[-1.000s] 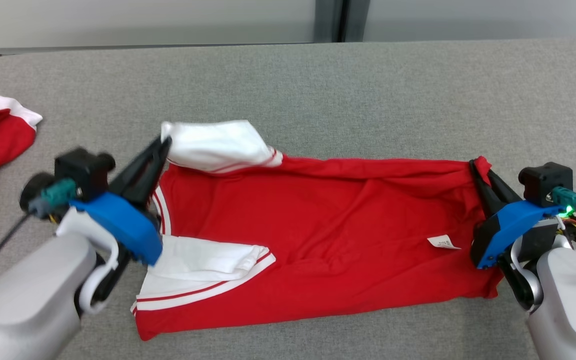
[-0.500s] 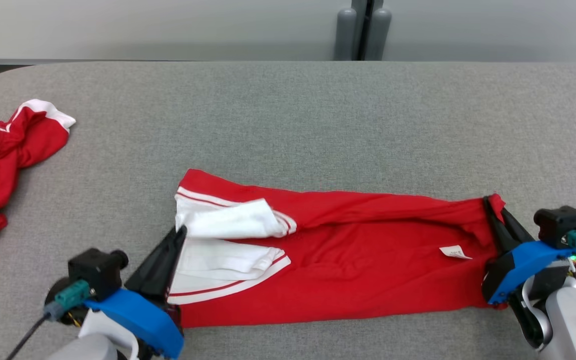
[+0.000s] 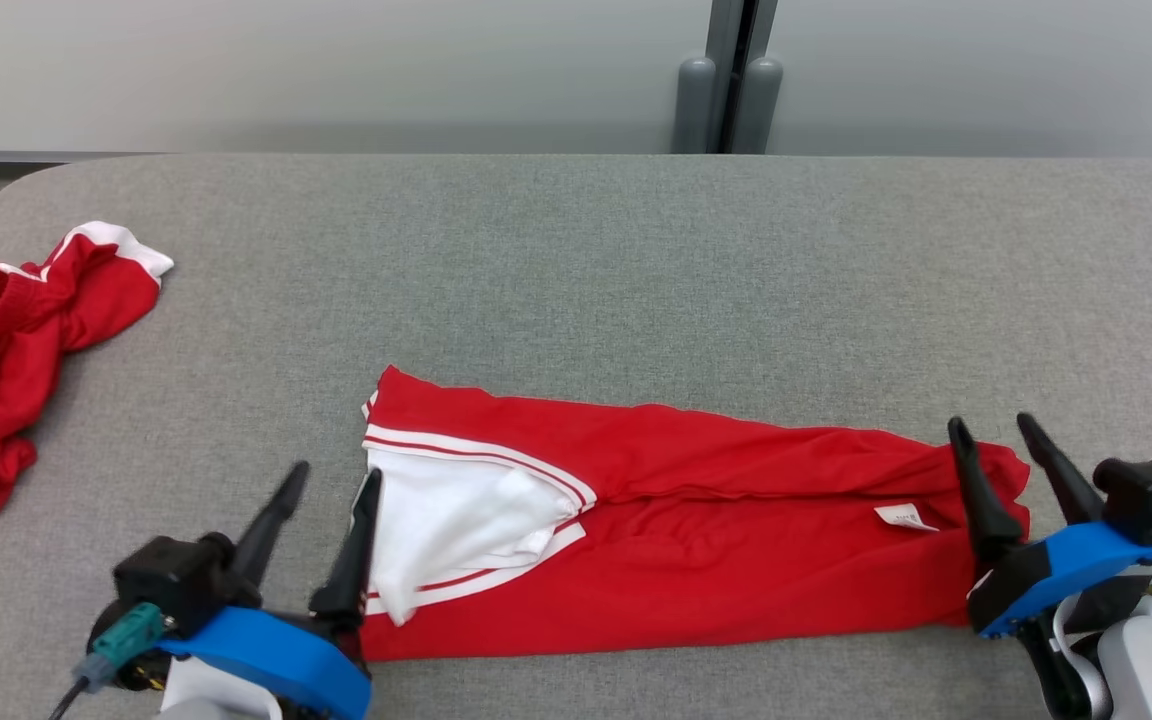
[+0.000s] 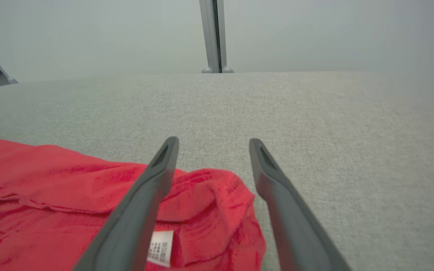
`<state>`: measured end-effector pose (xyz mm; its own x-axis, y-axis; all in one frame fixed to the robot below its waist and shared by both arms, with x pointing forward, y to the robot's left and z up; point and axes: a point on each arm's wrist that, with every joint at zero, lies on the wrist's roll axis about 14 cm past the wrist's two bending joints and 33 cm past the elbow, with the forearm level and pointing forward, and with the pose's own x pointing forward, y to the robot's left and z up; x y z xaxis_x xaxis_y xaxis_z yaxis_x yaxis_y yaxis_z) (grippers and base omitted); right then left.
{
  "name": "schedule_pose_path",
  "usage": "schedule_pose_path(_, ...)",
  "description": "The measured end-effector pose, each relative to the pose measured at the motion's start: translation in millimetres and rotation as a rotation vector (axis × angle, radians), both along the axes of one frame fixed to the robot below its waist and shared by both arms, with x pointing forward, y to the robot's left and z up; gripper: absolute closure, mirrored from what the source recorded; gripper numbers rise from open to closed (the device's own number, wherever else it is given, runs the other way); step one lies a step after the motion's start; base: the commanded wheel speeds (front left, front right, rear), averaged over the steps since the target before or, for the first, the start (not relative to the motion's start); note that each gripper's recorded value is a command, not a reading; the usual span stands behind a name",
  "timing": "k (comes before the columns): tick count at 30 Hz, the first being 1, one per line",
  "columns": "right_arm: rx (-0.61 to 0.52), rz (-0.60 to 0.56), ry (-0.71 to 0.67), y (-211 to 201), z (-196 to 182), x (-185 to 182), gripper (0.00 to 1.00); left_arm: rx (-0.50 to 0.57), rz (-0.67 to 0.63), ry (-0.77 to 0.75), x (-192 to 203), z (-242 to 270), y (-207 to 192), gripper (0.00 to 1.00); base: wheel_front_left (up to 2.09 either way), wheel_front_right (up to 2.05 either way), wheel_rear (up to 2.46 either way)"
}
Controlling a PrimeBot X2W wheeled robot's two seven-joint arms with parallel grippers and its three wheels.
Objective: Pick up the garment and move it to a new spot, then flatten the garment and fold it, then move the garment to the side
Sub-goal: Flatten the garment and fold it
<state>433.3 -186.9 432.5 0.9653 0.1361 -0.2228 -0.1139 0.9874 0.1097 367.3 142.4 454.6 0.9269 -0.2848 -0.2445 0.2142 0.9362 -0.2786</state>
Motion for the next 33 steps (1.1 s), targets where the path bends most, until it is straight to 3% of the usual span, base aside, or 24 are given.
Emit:
schedule_pose_path(1,0.019,-0.008,-0.068,-1,19,4,0.00,0.014,0.074,-0.085,11,18,12,0.00,0.00,0.00,0.00)
schedule_pose_path(4,0.026,-0.025,-0.099,-7,29,7,0.00,0.053,0.157,-0.187,21,38,30,0.00,0.00,0.00,0.00)
schedule_pose_path(11,0.006,-0.068,-0.015,-18,17,8,0.00,0.099,0.309,-0.315,22,63,61,0.00,0.00,0.00,0.00)
schedule_pose_path(24,-0.002,-0.086,0.268,-8,-51,-13,0.00,0.147,0.431,-0.303,12,46,96,0.00,0.00,0.00,0.00)
schedule_pose_path(30,0.010,-0.065,0.317,3,-64,-21,0.00,0.156,0.441,-0.289,10,38,99,0.00,0.00,0.00,0.00)
schedule_pose_path(32,0.019,-0.059,0.323,7,-65,-25,0.57,0.165,0.435,-0.288,10,37,99,0.00,0.00,0.00,0.00)
schedule_pose_path(33,0.027,-0.056,0.322,9,-65,-26,1.00,0.164,0.437,-0.287,9,36,99,0.00,0.00,0.00,0.00)
